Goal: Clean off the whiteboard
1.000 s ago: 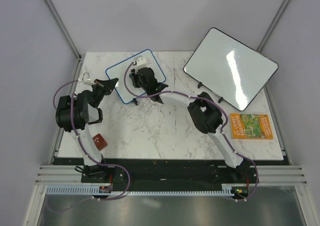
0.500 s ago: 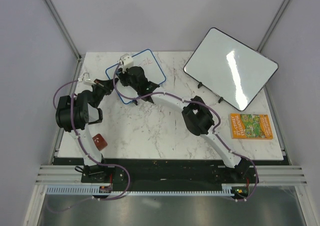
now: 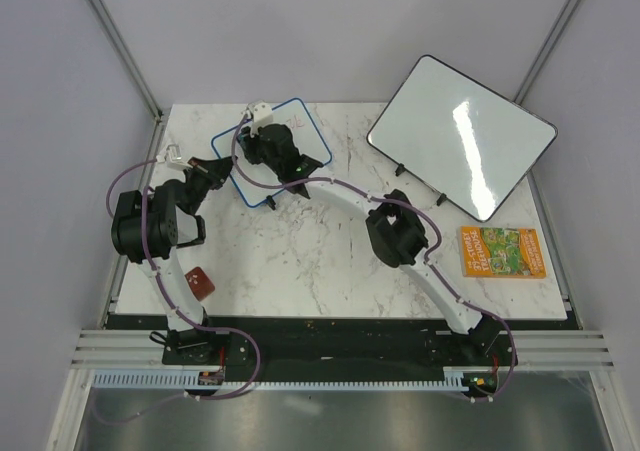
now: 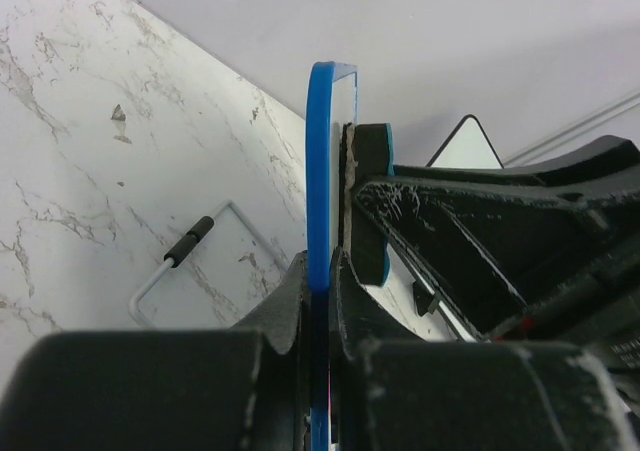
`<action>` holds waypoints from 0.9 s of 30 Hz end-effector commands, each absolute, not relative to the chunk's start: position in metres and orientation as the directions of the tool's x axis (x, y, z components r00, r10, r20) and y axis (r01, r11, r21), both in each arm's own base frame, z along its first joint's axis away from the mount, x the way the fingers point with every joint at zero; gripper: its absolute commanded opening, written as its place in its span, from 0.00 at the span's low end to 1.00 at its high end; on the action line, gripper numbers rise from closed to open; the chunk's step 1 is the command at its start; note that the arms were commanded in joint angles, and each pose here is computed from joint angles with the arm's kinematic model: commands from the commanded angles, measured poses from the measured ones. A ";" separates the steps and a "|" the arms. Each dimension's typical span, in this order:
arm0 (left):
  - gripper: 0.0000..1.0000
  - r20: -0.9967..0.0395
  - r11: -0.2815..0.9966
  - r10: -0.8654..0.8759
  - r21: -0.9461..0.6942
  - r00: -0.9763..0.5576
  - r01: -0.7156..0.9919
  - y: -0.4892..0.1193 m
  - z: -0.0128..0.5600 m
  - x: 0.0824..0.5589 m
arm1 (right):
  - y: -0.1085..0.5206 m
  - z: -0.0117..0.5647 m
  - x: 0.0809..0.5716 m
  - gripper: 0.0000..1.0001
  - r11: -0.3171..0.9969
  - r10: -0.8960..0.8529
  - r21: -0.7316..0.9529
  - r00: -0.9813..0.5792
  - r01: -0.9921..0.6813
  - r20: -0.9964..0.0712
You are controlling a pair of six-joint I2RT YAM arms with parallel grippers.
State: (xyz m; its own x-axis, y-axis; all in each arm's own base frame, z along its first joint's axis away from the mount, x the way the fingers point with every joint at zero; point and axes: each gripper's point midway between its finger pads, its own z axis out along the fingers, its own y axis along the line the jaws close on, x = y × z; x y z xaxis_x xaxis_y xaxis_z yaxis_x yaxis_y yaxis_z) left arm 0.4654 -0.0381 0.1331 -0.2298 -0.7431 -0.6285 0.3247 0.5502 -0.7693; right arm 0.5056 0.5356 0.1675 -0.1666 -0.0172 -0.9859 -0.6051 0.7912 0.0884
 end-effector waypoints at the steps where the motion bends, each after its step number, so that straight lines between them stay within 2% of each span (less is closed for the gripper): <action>1: 0.02 -0.762 0.633 -0.636 -0.608 -0.127 0.480 -0.050 0.148 0.457 | 0.477 0.141 0.556 0.00 0.869 -0.010 0.107 -0.234 -0.483 -0.972; 11: 0.02 -0.762 0.631 -0.634 -0.607 -0.130 0.483 -0.051 0.148 0.456 | 0.431 0.121 0.588 0.00 0.908 0.015 0.133 -0.287 -0.398 -0.958; 27: 0.02 -0.763 0.632 -0.634 -0.606 -0.129 0.483 -0.051 0.149 0.456 | 0.362 0.090 0.626 0.00 0.918 0.165 0.289 -0.401 -0.271 -0.901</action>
